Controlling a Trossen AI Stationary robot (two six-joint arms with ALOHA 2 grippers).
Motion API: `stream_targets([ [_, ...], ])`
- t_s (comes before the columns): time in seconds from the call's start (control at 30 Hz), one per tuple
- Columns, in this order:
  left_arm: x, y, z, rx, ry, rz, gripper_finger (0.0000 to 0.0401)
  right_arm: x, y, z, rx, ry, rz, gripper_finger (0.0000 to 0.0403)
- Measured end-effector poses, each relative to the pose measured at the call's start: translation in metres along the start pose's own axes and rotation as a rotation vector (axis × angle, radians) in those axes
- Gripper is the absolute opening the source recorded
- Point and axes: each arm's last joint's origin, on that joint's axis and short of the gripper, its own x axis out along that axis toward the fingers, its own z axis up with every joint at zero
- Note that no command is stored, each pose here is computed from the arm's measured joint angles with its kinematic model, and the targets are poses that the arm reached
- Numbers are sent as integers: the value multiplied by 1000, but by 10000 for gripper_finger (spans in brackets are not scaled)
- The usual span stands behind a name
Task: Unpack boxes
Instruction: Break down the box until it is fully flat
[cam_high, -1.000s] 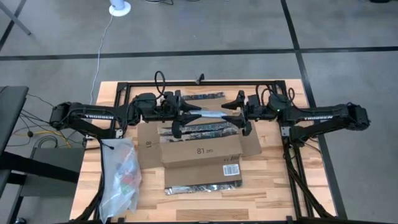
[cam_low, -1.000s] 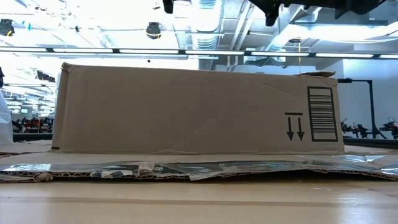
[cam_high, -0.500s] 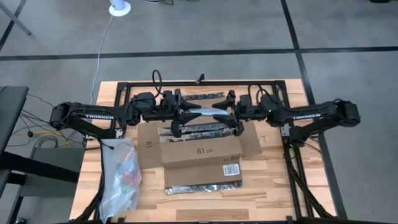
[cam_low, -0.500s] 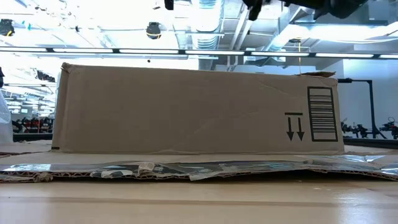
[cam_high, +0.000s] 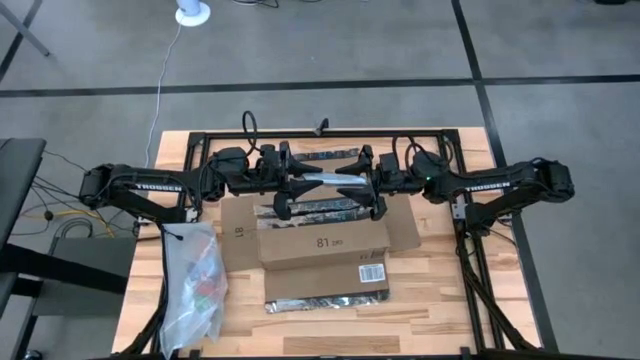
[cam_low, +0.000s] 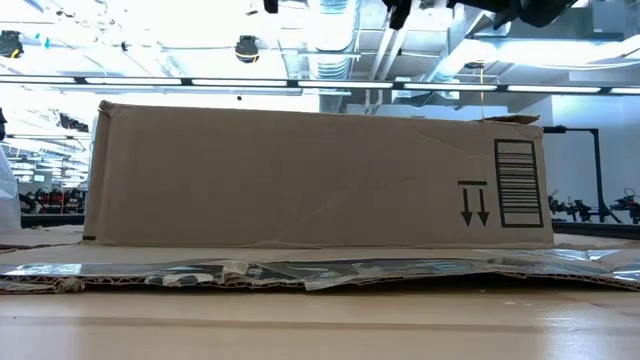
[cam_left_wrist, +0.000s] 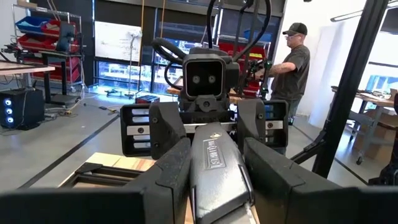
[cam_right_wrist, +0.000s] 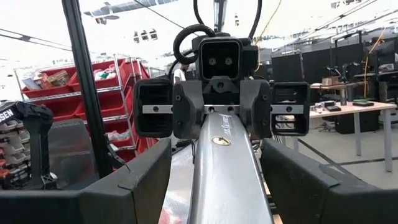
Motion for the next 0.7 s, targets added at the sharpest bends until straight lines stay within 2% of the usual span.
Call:
stream_targets([
  [0.53,-2,0,0,25,16,3,109,-4,-1,6,-4,-6,-13,228],
  [0.7,-8,-1,8,38,-5,9,109,-5,-3,6,-1,19,-24,228],
])
